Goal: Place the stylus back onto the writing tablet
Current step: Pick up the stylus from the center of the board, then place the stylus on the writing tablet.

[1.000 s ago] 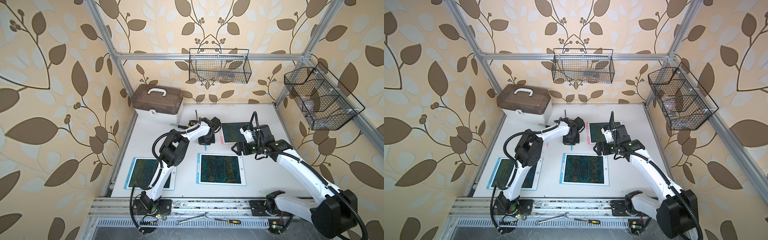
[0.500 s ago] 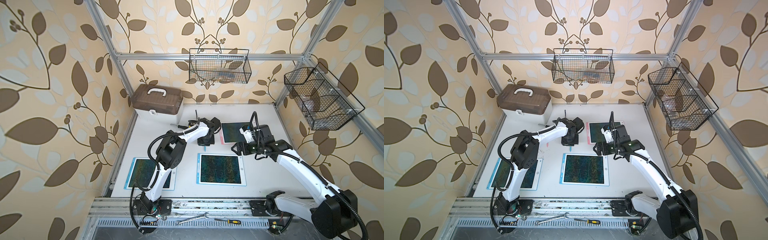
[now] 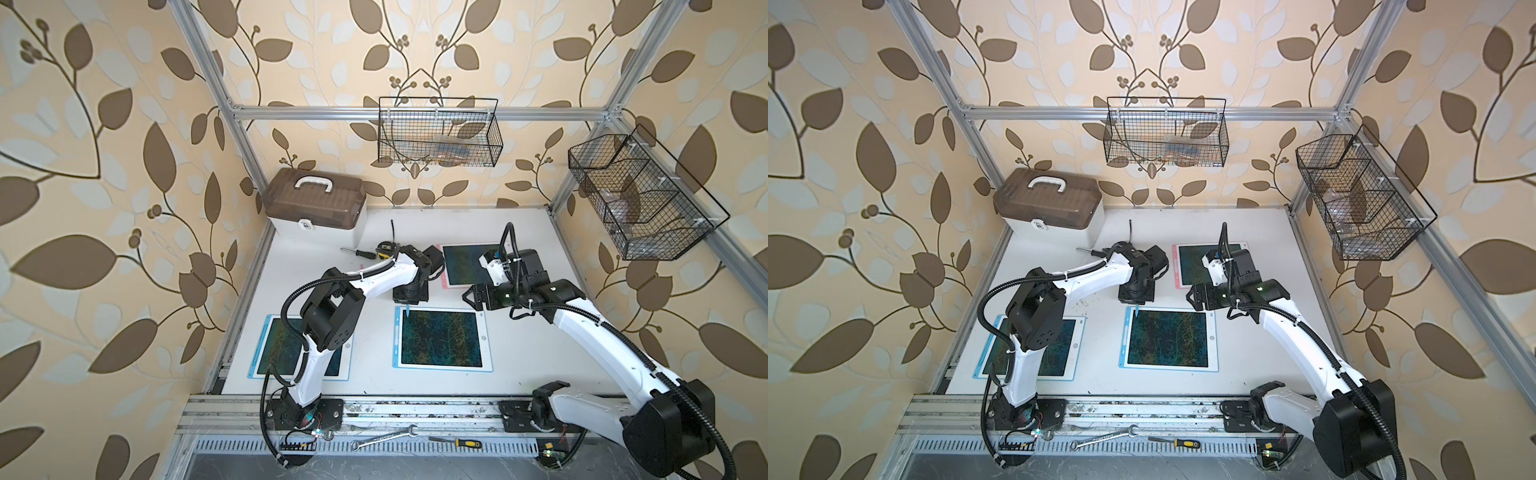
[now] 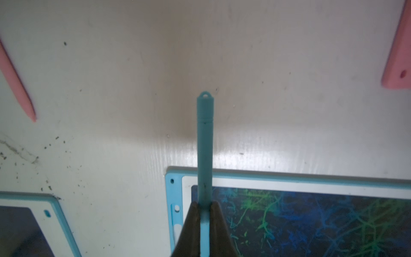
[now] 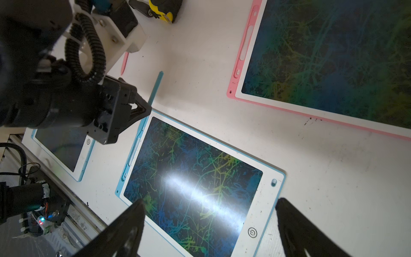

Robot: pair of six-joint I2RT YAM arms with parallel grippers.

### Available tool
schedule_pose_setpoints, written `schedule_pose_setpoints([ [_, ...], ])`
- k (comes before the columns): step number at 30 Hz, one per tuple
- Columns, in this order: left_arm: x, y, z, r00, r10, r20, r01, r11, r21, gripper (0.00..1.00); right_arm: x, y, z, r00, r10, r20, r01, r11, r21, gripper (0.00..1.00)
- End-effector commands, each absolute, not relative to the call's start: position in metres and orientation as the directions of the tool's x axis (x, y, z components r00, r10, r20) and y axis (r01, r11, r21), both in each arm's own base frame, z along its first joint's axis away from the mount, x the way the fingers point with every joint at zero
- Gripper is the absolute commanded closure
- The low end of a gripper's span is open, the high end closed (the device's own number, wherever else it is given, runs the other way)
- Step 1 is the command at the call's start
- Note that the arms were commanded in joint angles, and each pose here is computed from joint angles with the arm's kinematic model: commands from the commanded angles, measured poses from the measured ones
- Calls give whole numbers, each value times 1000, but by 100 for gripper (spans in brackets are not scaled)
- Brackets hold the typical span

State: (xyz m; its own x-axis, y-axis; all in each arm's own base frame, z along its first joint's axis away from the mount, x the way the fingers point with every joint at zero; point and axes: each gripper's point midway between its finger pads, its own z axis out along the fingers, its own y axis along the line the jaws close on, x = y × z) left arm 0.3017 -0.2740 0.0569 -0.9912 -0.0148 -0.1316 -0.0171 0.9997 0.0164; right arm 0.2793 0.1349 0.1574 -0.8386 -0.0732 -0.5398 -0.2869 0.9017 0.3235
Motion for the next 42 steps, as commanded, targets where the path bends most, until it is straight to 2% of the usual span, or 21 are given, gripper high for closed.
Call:
schedule_pose_setpoints([
  [1, 286, -267, 75, -988, -47, -149, -50, 998, 22, 91, 280, 139, 166, -821, -86, -565, -319, 890, 327, 8],
  [19, 238, -246, 57, -993, -47, -105, -57, 994, 90, 91, 280, 141, 165, -822, -90, -562, -322, 888, 328, 8],
  [42, 217, -246, 40, -998, -20, -62, -29, 990, 140, 89, 281, 143, 165, -822, -96, -561, -327, 887, 327, 8],
])
